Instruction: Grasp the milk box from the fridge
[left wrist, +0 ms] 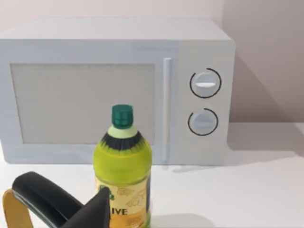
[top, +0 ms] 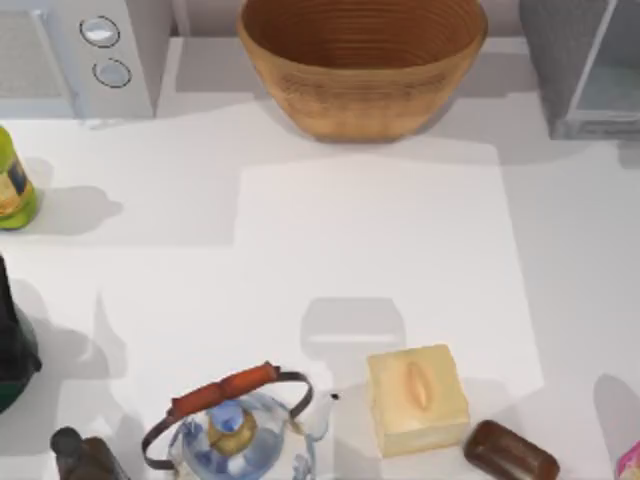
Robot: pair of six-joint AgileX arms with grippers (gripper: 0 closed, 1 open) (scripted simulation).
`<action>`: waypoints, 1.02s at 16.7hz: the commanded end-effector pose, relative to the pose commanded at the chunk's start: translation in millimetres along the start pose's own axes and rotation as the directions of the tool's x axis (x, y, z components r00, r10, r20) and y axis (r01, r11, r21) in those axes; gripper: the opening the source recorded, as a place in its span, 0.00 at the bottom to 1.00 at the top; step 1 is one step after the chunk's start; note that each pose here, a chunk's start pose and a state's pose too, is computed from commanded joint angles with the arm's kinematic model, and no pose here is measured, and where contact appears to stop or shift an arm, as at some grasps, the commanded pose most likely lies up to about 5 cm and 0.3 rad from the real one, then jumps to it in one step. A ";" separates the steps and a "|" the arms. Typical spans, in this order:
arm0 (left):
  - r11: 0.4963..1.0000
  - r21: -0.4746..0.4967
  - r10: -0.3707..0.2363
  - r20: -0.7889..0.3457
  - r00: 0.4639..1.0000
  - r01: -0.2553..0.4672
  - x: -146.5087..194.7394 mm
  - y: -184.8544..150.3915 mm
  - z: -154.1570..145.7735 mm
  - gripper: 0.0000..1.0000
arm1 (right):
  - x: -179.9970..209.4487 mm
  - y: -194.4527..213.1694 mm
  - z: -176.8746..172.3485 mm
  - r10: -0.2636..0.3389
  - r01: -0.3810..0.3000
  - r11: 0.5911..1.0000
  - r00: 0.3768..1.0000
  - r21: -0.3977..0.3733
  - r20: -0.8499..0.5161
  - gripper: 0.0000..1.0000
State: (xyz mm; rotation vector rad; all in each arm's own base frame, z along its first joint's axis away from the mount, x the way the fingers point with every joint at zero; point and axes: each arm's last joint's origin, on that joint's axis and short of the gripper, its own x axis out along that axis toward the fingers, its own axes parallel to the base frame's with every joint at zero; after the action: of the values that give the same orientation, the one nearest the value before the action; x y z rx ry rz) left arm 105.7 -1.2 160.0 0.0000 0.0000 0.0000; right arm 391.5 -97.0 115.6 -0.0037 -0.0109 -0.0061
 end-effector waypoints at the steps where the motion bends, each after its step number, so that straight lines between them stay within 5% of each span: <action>1: 1.000 0.000 0.000 0.000 1.000 0.000 0.0 0.0 0.0 1.00 | 11.3 5.0 0.8 -0.001 0.001 1.000 1.000 0.001 -0.004 1.00; 10: 1.000 0.000 0.000 0.000 1.000 0.000 0.0 0.0 0.0 1.00 | 32.9 14.9 1.9 -0.005 0.005 1.000 1.000 0.003 -0.017 1.00; 17: 1.000 0.000 0.000 0.000 1.000 0.000 0.0 0.0 0.0 1.00 | 85.9 15.4 2.1 -0.004 0.004 1.000 1.000 0.002 -0.011 1.00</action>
State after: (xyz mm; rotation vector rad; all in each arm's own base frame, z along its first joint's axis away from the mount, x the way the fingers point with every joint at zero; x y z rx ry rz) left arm 105.7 -1.2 160.0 0.0000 0.0000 0.0000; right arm 477.5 -82.1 118.6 -0.0018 0.0006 -0.0101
